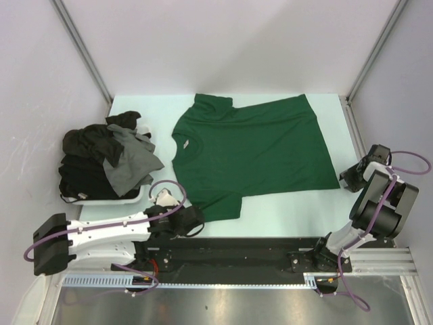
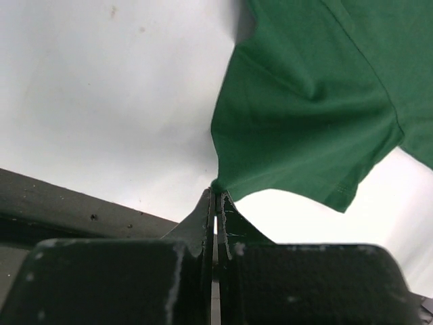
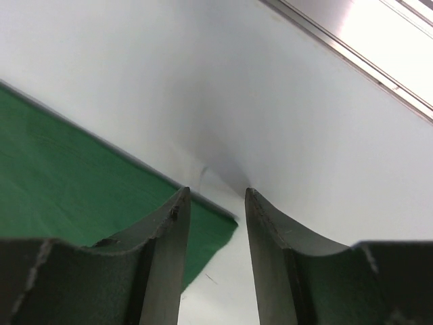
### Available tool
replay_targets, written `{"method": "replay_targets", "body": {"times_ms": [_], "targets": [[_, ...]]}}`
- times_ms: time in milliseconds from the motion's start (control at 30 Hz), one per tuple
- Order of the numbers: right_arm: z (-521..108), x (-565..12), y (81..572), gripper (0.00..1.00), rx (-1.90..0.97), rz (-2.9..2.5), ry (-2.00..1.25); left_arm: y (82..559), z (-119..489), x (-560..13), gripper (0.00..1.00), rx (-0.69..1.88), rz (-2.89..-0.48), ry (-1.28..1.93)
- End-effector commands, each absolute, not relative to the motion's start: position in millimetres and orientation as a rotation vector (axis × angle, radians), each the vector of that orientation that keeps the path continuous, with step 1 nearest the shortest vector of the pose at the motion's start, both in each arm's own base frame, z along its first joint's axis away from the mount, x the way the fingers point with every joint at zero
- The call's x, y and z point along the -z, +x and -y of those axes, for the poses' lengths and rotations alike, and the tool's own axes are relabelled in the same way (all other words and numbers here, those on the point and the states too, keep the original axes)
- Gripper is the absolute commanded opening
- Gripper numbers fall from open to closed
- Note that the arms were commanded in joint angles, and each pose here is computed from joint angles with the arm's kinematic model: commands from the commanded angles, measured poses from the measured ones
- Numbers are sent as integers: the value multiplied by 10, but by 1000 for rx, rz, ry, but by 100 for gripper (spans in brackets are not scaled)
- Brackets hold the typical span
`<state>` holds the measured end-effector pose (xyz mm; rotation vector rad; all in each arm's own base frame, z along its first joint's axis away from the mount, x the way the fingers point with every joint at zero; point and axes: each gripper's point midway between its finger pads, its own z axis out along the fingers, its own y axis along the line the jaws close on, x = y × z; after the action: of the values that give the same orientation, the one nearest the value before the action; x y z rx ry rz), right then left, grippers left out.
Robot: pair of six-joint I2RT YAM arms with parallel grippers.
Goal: Fold and stack the t-shirts
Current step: Grap the side of the flattened tshirt closest away from the robot with both arms
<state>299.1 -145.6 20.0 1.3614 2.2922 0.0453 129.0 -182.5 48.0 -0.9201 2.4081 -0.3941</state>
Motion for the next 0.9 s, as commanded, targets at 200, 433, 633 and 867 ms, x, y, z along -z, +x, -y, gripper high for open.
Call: {"method": "replay_targets", "body": {"times_ms": [200, 433, 633, 867], "targets": [[1305, 19, 2833, 41, -77, -2362, 1387, 1395, 1886, -606, 0, 400, -2361, -938], [1399, -7, 2591, 47, 97, -2421, 1406, 1403, 1842, -632, 0, 420, -2340, -946], [1296, -4, 2539, 53, 33, -2440, 1388, 1420, 1850, -644, 0, 433, -2330, -943], [1172, -104, 2658, 53, -108, -2363, 1342, 1445, 1860, -647, 0, 441, -2322, -933]]}}
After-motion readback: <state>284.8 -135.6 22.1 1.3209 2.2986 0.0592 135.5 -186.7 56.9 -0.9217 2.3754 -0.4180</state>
